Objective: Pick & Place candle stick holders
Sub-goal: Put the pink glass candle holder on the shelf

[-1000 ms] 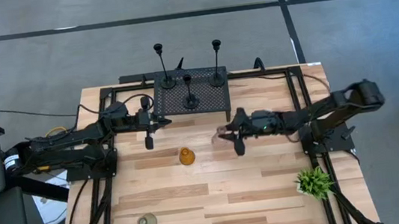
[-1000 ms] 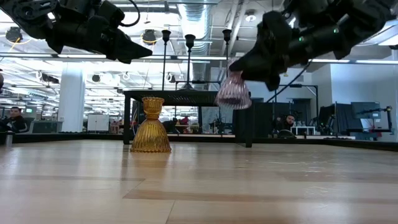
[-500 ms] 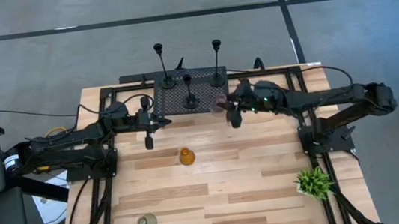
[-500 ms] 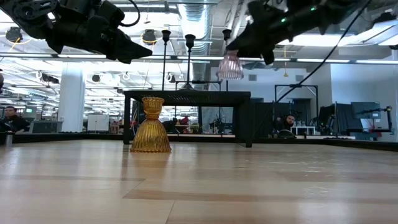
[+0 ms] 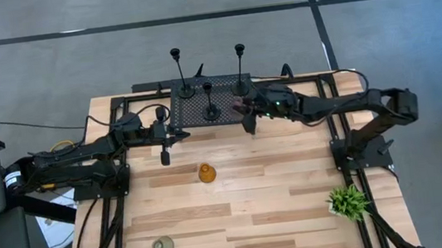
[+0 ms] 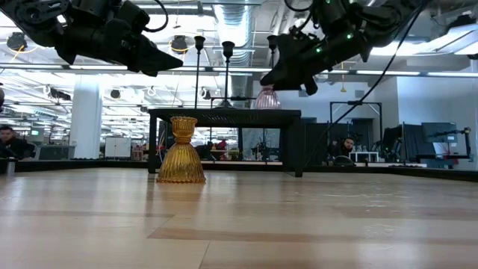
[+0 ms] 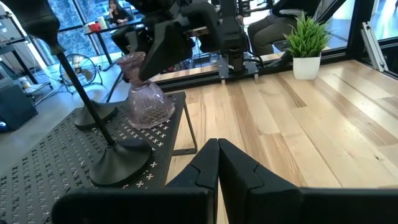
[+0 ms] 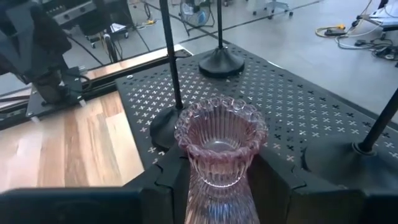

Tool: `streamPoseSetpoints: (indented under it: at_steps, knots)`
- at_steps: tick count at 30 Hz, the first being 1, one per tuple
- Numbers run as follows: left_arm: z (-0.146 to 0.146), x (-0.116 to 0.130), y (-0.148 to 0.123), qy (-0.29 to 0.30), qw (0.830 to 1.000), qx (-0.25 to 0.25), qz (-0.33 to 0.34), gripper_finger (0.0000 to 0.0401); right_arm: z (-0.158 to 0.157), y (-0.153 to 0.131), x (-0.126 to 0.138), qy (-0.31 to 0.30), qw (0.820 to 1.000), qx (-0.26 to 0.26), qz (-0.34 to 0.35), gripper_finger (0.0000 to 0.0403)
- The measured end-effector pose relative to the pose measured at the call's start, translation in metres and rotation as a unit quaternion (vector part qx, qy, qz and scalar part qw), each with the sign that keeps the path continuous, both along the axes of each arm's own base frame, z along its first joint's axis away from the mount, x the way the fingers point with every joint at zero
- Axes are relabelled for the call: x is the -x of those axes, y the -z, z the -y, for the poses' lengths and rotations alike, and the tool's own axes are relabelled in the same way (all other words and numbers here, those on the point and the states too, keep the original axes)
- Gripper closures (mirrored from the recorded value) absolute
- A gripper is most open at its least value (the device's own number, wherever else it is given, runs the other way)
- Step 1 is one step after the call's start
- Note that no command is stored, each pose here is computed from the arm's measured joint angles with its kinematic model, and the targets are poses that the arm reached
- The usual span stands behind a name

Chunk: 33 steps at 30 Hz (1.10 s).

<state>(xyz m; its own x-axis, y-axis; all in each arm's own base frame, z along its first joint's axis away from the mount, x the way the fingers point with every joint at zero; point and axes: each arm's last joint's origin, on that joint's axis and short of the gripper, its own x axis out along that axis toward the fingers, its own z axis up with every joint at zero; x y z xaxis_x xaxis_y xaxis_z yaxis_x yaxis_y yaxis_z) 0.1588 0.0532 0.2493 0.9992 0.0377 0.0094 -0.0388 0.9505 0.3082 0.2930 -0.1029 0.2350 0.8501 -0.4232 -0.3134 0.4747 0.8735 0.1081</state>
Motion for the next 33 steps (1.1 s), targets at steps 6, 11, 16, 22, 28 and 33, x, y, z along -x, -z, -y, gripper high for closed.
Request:
streamPoseSetpoints:
  at_steps: [6, 11, 16, 22, 28, 33]
  knots:
    - [0.000, 0.000, 0.000, 0.000, 1.000, 0.000, 0.000, 0.0393, 0.007, 0.002, 0.000, 0.011, 1.000, 0.002, 0.000, 0.0280]
    - [0.000, 0.000, 0.000, 0.000, 1.000, 0.000, 0.000, 0.0393, 0.006, -0.003, 0.004, 0.007, 1.000, 0.017, -0.005, 0.0242]
    - [0.000, 0.000, 0.000, 0.000, 1.000, 0.000, 0.000, 0.0393, 0.003, -0.019, 0.013, 0.007, 1.000, 0.024, 0.017, 0.0198]
    - [0.000, 0.000, 0.000, 0.000, 1.000, 0.000, 0.000, 0.0393, -0.002, -0.035, 0.025, 0.003, 0.999, 0.034, 0.030, 0.0173]
    - [0.000, 0.000, 0.000, 0.000, 1.000, 0.000, 0.000, 0.0393, -0.010, -0.048, 0.041, -0.033, 0.999, 0.032, 0.021, 0.0180]
    - [0.000, 0.000, 0.000, 0.000, 1.000, 0.000, 0.000, 0.0393, -0.025, -0.049, 0.056, -0.066, 0.997, 0.007, -0.028, 0.0227]
